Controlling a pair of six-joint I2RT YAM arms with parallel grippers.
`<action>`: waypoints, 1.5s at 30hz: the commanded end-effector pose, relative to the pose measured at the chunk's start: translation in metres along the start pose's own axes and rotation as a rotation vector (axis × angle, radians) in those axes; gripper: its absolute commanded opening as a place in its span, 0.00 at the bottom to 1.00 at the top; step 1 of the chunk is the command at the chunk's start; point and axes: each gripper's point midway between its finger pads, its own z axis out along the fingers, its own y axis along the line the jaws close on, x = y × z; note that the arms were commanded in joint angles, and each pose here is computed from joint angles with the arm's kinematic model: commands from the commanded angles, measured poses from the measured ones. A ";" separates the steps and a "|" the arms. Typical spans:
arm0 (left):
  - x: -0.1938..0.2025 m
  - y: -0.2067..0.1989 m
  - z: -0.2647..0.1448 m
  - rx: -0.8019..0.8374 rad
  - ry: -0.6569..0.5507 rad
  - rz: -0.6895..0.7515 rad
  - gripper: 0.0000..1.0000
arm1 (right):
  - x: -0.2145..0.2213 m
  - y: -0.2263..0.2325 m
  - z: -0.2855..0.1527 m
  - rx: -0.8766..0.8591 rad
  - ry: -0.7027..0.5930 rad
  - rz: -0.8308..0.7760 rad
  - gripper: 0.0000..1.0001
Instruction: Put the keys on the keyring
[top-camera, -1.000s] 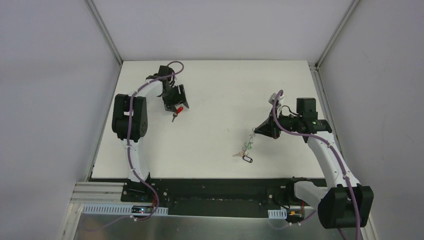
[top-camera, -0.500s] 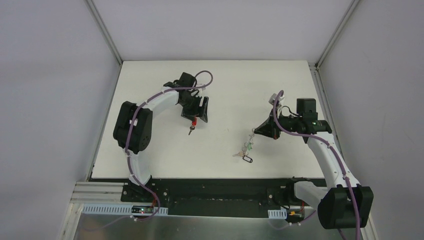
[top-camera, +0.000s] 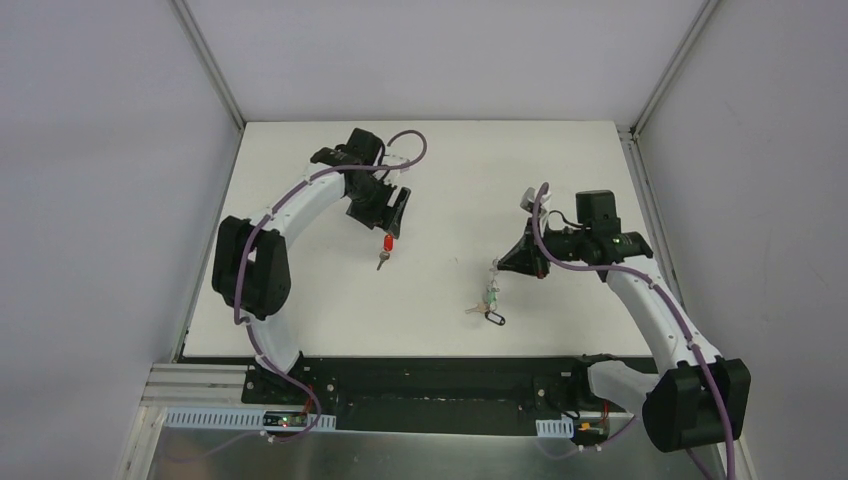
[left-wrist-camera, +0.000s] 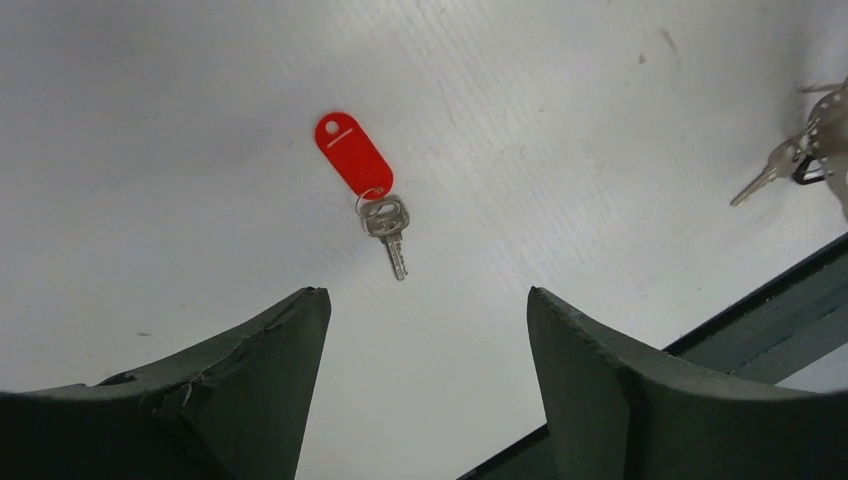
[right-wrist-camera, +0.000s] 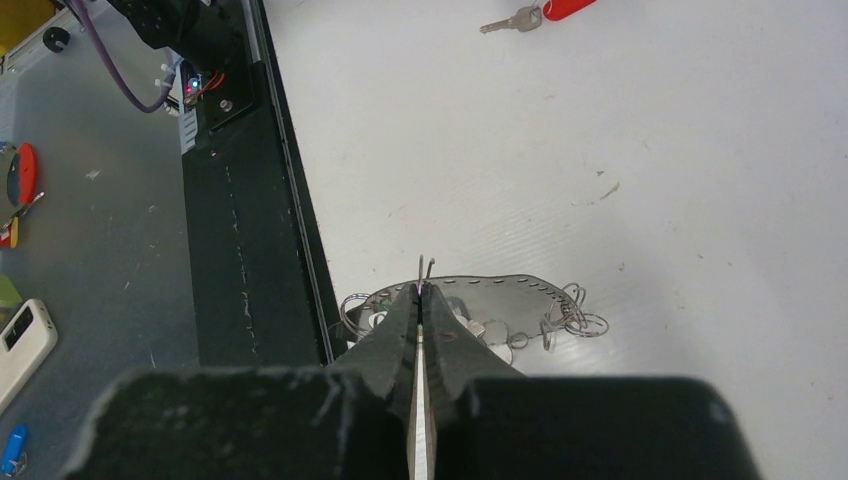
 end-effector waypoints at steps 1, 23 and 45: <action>0.027 0.016 0.005 -0.050 0.142 0.045 0.73 | -0.015 0.004 0.006 -0.037 0.007 -0.077 0.00; 0.036 0.029 0.060 -0.017 0.270 -0.013 0.56 | 0.000 0.010 0.007 -0.039 0.009 -0.059 0.00; 0.041 0.029 0.075 -0.027 0.297 -0.119 0.44 | 0.001 0.009 0.006 -0.034 0.004 -0.050 0.00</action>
